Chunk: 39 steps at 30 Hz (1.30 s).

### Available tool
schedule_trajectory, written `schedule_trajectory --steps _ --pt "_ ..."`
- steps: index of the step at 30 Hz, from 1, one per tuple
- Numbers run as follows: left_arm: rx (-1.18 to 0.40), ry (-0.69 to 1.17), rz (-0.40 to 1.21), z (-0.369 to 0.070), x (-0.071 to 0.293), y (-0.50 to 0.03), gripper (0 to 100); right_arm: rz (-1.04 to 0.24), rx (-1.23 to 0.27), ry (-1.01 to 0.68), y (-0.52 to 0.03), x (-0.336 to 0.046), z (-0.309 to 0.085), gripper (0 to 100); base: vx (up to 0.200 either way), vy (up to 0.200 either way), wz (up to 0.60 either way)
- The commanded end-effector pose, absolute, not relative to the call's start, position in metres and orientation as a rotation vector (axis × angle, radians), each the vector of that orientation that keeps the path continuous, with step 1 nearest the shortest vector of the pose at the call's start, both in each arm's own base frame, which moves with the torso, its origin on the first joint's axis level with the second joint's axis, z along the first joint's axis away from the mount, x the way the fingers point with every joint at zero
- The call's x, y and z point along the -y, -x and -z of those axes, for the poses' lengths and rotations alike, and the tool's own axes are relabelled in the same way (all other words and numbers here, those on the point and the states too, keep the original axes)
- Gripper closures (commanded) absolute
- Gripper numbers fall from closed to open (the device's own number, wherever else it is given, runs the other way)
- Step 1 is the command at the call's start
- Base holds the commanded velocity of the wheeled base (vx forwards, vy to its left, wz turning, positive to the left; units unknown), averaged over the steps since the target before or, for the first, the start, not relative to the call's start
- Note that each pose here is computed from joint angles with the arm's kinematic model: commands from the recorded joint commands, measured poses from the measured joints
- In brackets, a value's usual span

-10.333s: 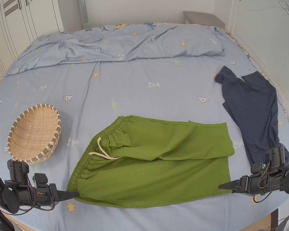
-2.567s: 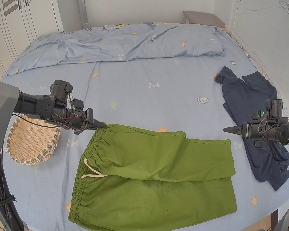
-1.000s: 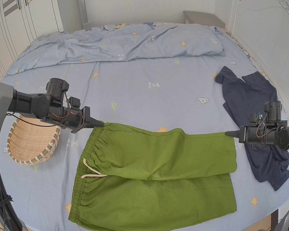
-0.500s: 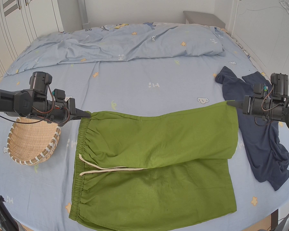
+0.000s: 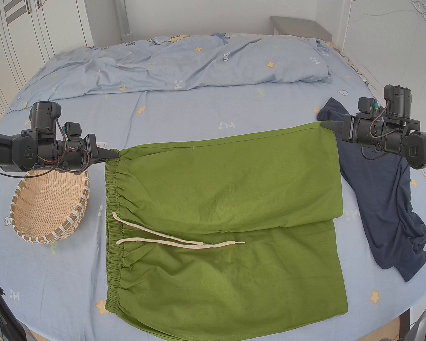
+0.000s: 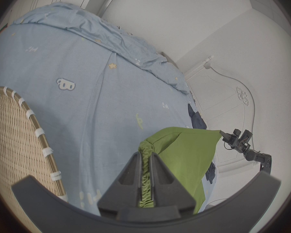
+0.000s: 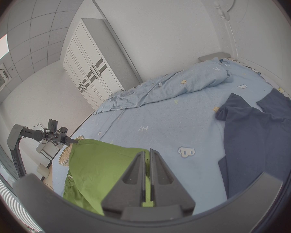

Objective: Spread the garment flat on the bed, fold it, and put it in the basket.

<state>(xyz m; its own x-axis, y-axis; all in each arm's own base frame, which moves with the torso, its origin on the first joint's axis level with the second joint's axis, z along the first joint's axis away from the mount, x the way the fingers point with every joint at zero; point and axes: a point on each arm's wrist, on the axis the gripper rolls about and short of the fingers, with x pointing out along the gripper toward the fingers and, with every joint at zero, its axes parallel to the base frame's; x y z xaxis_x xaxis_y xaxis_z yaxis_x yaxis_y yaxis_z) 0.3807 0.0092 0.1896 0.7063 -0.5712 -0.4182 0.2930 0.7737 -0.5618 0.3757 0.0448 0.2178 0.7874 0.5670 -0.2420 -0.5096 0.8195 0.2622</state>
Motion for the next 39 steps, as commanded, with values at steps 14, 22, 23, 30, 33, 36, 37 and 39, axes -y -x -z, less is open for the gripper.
schedule_trajectory --steps 14,22,23,30,33,36,37,39 --pt "-0.551 0.471 0.49 -0.179 -0.016 -0.397 100 -0.607 -0.27 -0.172 -0.433 -0.063 -0.208 100 0.0 0.0 0.0" --pt "-0.524 0.468 0.469 -0.166 -0.027 -0.408 100 -0.592 -0.233 -0.164 -0.453 -0.06 -0.201 100 0.0 0.0 0.0" --pt "-0.523 0.469 0.466 -0.165 -0.029 -0.409 100 -0.591 -0.228 -0.165 -0.455 -0.06 -0.201 100 0.0 0.0 0.0" --pt "-0.493 0.459 0.456 -0.155 -0.033 -0.418 100 -0.574 -0.214 -0.158 -0.467 -0.064 -0.193 100 0.0 0.0 0.0" --pt "-0.474 0.449 0.44 -0.153 -0.033 -0.421 100 -0.566 -0.212 -0.156 -0.472 -0.067 -0.189 100 0.0 0.0 0.0" --pt "-0.466 0.445 0.429 -0.152 -0.033 -0.422 100 -0.554 -0.207 -0.156 -0.479 -0.069 -0.185 100 0.0 0.0 0.0" --pt "-0.465 0.444 0.429 -0.152 -0.033 -0.422 100 -0.554 -0.206 -0.155 -0.479 -0.07 -0.185 100 0.0 0.0 0.0" --pt "-0.468 0.445 0.43 -0.149 -0.033 -0.424 100 -0.548 -0.209 -0.155 -0.482 -0.071 -0.181 100 0.0 0.0 0.0"
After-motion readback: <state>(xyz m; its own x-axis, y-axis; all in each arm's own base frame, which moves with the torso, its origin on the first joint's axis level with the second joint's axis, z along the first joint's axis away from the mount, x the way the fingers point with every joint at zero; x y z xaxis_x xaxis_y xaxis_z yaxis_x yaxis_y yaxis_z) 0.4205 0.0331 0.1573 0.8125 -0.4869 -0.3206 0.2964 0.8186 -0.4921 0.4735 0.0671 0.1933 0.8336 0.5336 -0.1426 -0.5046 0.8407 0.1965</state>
